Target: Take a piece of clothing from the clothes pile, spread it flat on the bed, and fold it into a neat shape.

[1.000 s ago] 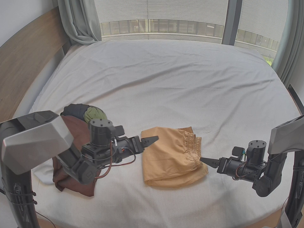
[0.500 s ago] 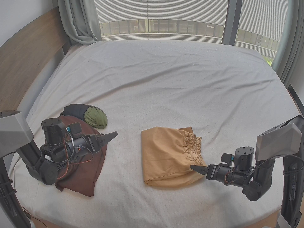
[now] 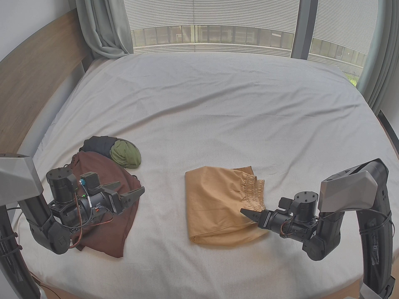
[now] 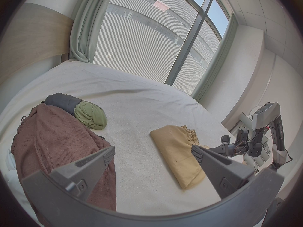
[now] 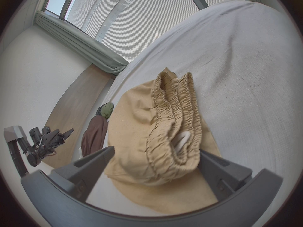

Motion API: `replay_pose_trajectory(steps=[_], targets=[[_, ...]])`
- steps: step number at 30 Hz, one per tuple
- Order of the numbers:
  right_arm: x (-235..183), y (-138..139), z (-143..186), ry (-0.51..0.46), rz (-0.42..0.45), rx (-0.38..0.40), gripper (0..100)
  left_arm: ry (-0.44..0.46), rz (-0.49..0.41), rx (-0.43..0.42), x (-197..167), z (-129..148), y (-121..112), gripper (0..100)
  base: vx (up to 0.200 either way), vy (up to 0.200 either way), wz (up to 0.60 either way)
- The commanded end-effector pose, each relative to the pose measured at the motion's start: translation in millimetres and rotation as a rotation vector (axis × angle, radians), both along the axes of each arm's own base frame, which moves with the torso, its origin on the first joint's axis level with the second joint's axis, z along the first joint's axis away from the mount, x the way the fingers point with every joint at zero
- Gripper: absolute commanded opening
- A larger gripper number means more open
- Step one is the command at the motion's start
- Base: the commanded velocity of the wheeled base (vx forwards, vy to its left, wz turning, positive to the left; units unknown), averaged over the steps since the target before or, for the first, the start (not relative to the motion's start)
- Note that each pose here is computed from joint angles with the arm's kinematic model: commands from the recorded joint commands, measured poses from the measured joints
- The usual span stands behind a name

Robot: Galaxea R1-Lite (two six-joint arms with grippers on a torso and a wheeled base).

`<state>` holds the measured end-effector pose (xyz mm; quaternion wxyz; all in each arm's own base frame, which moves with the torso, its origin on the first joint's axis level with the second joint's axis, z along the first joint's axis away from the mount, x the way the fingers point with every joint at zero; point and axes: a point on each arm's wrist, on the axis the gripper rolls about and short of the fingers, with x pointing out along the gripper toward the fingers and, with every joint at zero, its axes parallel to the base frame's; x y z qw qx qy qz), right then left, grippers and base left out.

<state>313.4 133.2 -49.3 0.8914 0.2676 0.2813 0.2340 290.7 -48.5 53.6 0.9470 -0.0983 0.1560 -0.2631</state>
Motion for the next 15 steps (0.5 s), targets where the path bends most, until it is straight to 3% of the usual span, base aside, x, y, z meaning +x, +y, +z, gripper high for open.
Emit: replay_pose_trajectory(steps=[1, 15], targets=[[7, 2, -10, -0.002, -0.030, -0.009, 0, 0.013, 0.001, 0.001, 0, -5, 1, 100, 0.000, 0.000, 0.00], [-5, -13, 16, -0.004, -0.064, 0.004, 0, 0.008, 0.002, -0.002, 4, -12, 0, 100, 0.000, 0.000, 0.00]])
